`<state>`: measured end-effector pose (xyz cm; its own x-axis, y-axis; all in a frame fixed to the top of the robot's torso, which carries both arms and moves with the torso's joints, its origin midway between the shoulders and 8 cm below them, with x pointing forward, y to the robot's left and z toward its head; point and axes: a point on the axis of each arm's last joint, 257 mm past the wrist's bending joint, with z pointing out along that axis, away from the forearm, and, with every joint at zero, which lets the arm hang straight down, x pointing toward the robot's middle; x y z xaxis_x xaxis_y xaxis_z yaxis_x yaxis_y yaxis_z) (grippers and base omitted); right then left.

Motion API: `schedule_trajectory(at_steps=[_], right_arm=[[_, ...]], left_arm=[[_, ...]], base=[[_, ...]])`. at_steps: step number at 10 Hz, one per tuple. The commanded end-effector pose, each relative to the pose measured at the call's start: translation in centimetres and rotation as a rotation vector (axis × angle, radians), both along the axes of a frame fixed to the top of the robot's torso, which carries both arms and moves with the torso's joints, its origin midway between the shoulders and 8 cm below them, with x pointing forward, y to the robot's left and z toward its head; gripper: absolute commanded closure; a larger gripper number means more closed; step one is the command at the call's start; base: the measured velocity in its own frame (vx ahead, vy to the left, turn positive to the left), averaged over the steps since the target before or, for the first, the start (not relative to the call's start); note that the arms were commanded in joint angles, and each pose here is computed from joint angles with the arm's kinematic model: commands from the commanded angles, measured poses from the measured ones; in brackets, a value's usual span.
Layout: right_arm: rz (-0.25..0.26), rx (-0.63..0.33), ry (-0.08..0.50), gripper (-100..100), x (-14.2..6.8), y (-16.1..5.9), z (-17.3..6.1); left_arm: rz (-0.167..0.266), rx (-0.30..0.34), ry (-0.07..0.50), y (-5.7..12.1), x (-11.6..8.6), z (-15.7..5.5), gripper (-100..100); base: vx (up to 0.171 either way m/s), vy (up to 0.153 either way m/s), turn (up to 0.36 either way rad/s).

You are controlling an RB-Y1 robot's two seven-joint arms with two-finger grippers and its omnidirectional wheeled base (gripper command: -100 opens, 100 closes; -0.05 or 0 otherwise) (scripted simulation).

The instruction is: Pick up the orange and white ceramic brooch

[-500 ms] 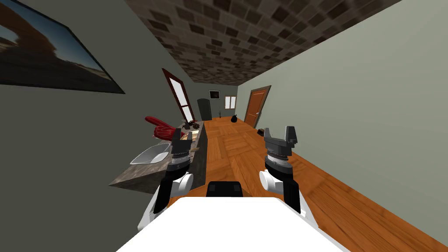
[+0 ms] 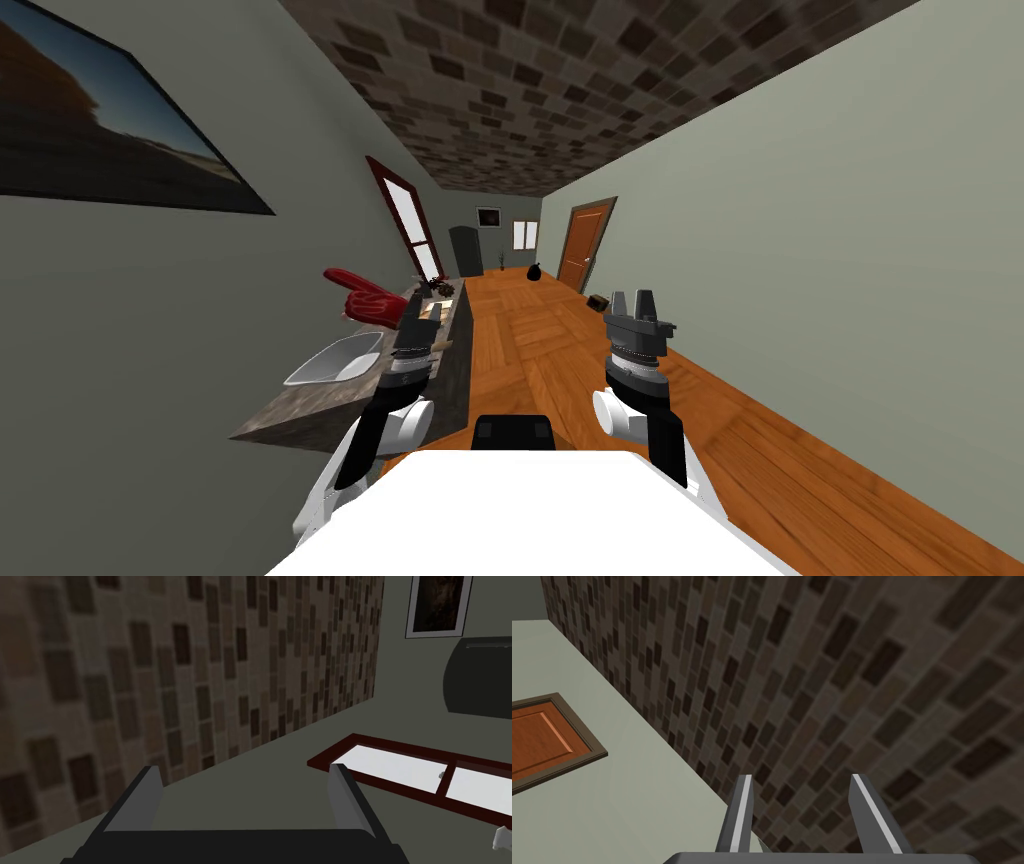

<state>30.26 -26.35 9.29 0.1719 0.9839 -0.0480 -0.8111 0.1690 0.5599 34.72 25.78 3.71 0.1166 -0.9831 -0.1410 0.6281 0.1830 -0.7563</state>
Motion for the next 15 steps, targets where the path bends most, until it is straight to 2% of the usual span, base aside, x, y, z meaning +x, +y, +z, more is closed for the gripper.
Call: schedule_trajectory(at_steps=[1, 8, 15], right_arm=[[0.0, 0.0, 0.0, 0, 0.0, 0.0, 0.0], [0.0, 0.0, 0.0, 0, 0.0, 0.0, 0.0], [0.0, 0.0, 0.0, 0, 0.0, 0.0, 0.0]], left_arm=[[-0.004, 0.011, 0.042, 0.1, 0.6, -0.5, -100], [0.002, 0.027, 0.193, 1.5, 2.4, -2.7, -100], [0.024, 0.013, 0.351, 3.3, 3.8, -5.5, -100]], base=[[0.059, -0.003, -0.024], [0.074, 0.0, -0.032], [0.075, -0.009, -0.032]])
